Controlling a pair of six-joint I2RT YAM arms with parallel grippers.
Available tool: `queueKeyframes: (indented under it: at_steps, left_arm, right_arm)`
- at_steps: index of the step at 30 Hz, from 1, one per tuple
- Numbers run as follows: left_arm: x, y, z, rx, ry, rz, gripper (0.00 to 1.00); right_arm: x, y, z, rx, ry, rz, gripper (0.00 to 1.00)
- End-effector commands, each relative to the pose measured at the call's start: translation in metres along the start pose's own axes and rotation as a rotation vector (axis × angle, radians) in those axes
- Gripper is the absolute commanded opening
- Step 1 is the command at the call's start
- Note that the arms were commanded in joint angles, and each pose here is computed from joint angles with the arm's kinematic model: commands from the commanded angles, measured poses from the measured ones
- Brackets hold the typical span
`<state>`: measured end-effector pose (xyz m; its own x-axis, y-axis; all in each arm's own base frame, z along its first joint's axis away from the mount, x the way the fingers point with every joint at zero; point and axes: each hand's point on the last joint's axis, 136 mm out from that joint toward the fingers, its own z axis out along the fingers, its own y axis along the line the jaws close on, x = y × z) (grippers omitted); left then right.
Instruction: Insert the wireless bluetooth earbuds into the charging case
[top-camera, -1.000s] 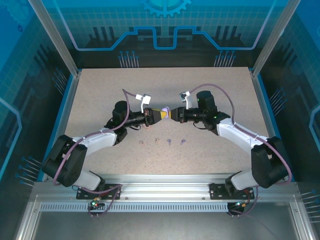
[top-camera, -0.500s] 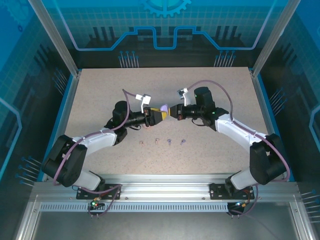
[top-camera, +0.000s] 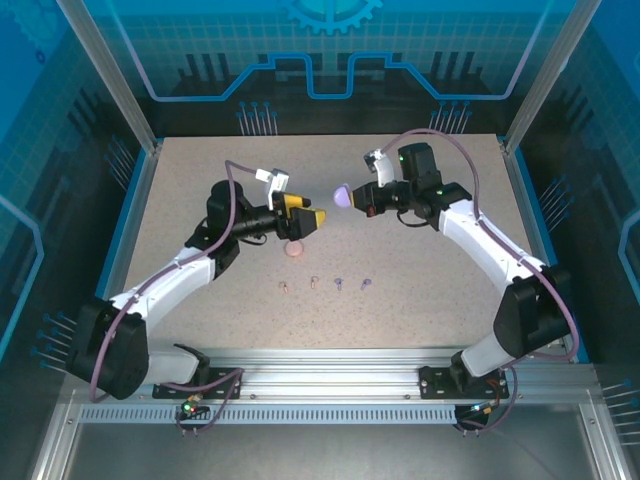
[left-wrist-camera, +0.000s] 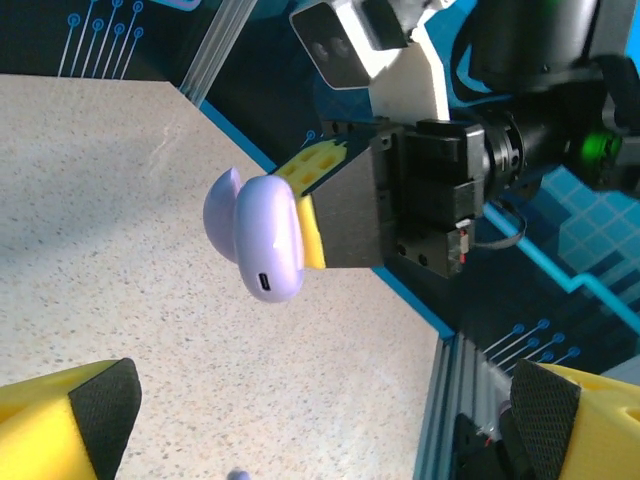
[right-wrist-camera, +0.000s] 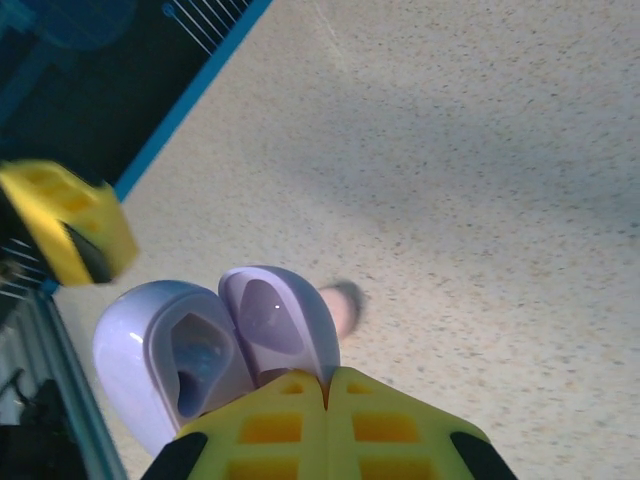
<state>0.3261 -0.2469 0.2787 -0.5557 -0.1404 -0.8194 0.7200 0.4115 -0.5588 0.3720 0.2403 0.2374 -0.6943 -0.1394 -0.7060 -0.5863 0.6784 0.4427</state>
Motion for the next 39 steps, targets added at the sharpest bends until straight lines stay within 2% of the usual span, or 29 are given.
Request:
queueKeyframes:
  at_steps: [1,9,12,26,39]
  left_arm:
    - [0.011,0.003,-0.008,-0.031,0.115,0.046,0.99]
    - [0.029,0.015,-0.003,-0.048,0.322,0.082,0.99]
    - [0.032,0.016,0.002,-0.018,0.362,0.068,0.94]
    - [0.038,0.014,0.013,0.06,0.447,0.042,0.66]
    - [0.051,0.007,0.024,0.109,0.514,0.018,0.57]
  right_arm:
    - [0.009,-0.007,-0.003,0.034,0.091,-0.108,0.0]
    - [0.021,-0.003,0.003,0.018,0.189,-0.274,0.0]
    - [0.027,0.0,0.008,0.022,0.226,-0.319,0.0]
    - [0.032,0.035,0.02,-0.017,0.235,-0.415,0.0]
    - [0.032,0.048,0.025,-0.023,0.245,-0.45,0.0]
